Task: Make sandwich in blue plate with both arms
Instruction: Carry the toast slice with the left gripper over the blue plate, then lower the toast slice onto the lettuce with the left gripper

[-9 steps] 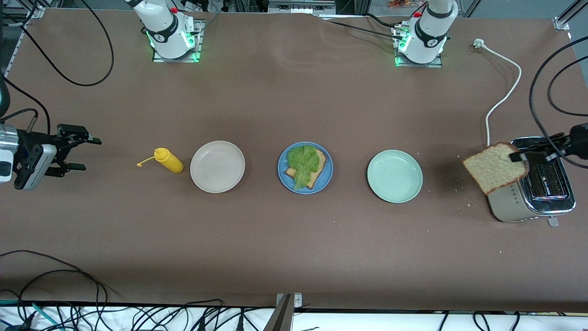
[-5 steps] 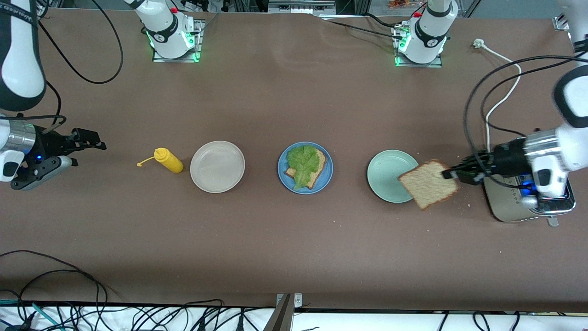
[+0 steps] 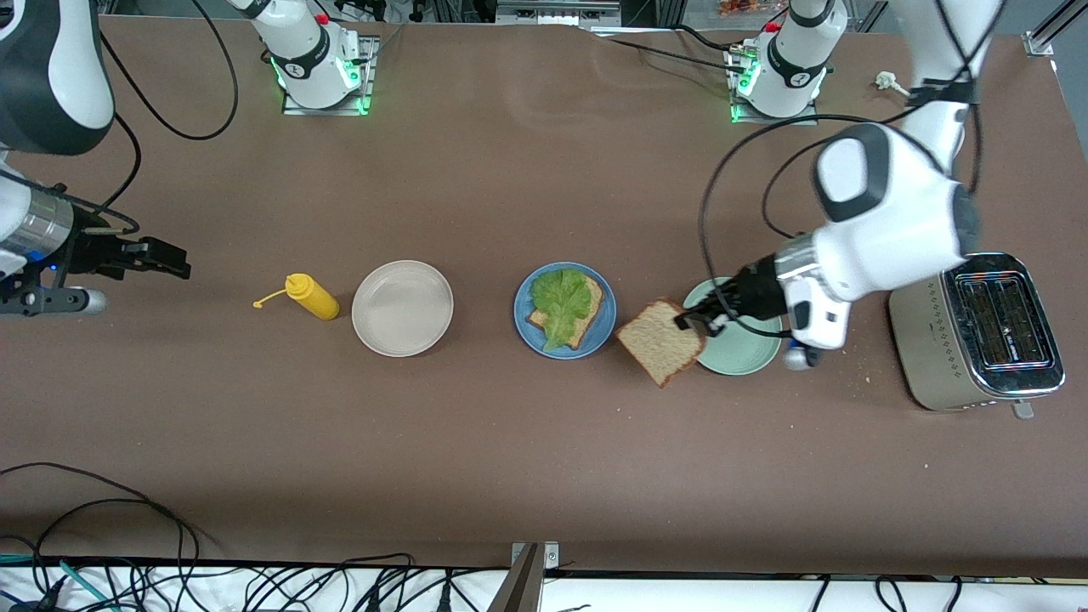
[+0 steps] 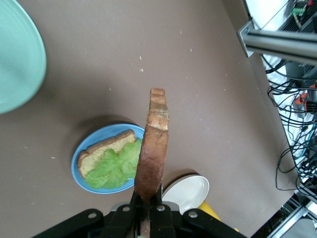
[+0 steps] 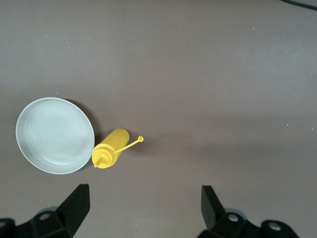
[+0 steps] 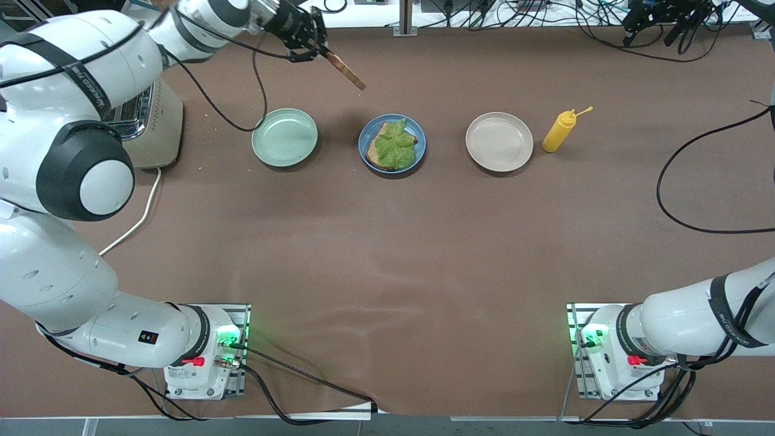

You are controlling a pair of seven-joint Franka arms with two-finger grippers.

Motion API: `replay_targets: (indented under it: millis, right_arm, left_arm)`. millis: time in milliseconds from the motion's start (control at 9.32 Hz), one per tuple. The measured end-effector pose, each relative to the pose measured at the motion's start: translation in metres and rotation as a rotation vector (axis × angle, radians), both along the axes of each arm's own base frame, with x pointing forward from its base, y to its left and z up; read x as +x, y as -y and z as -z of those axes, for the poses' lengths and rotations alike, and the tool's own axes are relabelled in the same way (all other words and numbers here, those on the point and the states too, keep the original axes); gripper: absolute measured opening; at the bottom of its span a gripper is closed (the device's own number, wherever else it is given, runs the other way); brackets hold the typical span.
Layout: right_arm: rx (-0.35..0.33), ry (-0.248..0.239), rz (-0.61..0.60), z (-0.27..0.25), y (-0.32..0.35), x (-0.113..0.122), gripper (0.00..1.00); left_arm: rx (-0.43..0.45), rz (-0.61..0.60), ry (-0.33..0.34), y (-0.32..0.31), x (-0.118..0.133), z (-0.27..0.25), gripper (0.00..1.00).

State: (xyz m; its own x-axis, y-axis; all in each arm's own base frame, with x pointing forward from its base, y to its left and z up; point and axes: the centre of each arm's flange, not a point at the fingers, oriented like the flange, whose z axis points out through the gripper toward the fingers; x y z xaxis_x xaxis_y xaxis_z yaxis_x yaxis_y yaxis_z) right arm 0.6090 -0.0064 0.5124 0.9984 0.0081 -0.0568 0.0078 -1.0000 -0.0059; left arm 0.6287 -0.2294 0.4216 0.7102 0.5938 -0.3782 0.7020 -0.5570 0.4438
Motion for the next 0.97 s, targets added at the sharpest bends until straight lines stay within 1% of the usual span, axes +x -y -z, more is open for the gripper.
replay_targets:
  millis: [107,215,429,537,751,966]
  right_arm:
    - [-0.001,0.028,0.021,-0.006,0.002,-0.013,1.0]
    - [0.0,0.046,0.02,-0.015,-0.001,-0.028,1.0]
    - [0.002,0.06,0.001,-0.03,-0.01,-0.058,1.0]
    - [0.0,0.064,-0.027,-0.032,-0.007,-0.062,1.0]
    - [0.0,0.064,-0.041,-0.026,0.017,-0.058,1.0]
    - [0.0,0.06,-0.039,-0.019,0.023,-0.054,1.0]
  left_arm:
    - [0.011,-0.015,0.014,0.028,-0.012,0.012,0.08]
    - [0.017,-0.032,0.013,0.049,-0.02,0.021,0.08]
    - [0.026,-0.074,0.024,0.086,-0.03,0.044,0.08]
    - [0.028,-0.106,0.039,0.102,-0.033,0.057,0.08]
    - [0.038,-0.117,0.045,0.121,-0.039,0.078,0.08]
    - [0.044,-0.109,0.05,0.136,-0.046,0.09,0.08]
